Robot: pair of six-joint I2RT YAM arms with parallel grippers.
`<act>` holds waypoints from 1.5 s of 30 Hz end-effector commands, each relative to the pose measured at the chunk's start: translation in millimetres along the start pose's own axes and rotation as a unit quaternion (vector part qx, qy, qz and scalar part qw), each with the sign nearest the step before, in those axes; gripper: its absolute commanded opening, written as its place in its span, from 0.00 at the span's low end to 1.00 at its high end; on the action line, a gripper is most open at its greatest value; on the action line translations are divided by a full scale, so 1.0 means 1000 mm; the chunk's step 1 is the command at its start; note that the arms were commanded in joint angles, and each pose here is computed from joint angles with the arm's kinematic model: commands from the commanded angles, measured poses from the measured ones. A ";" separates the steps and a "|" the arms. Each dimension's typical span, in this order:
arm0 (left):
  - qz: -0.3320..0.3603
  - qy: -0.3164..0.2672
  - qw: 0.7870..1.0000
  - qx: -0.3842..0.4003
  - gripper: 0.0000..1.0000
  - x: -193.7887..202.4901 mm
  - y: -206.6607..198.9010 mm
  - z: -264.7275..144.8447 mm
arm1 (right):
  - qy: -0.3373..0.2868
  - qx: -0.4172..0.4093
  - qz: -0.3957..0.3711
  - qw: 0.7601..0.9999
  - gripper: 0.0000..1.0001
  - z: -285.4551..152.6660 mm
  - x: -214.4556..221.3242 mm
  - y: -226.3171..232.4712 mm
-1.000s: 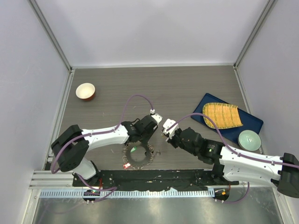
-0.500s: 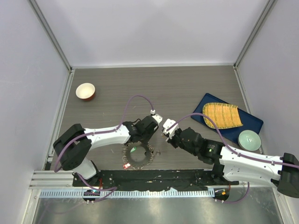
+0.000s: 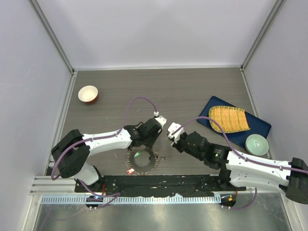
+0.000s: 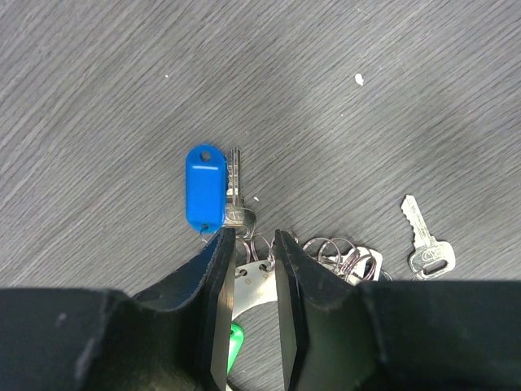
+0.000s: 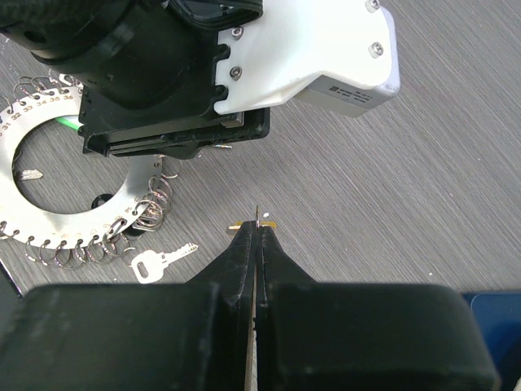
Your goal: Put the keys on the keyring
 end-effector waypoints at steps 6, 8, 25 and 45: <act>-0.017 -0.008 1.000 -0.007 0.29 -0.003 -0.001 0.007 | -0.019 -0.001 0.015 1.000 0.01 0.002 -0.006 0.003; -0.016 -0.003 1.000 -0.003 0.30 -0.004 -0.002 0.007 | -0.019 -0.002 0.015 1.000 0.01 0.002 -0.006 0.003; -0.013 0.020 1.000 -0.011 0.26 0.004 -0.001 0.007 | -0.018 -0.001 0.014 1.000 0.01 0.002 -0.005 0.003; -0.011 -0.022 1.000 0.008 0.00 -0.010 -0.002 0.002 | -0.021 0.000 0.014 1.000 0.01 0.002 -0.006 0.002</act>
Point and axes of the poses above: each gripper's point midway between its finger pads, its own z axis out along the fingers, its own y axis along the line the jaws close on, x = y × z, the point moved 9 cm from there along -z, back along the fingers, and after that the axes turned 15 degrees about z, right-handed, at the moved point
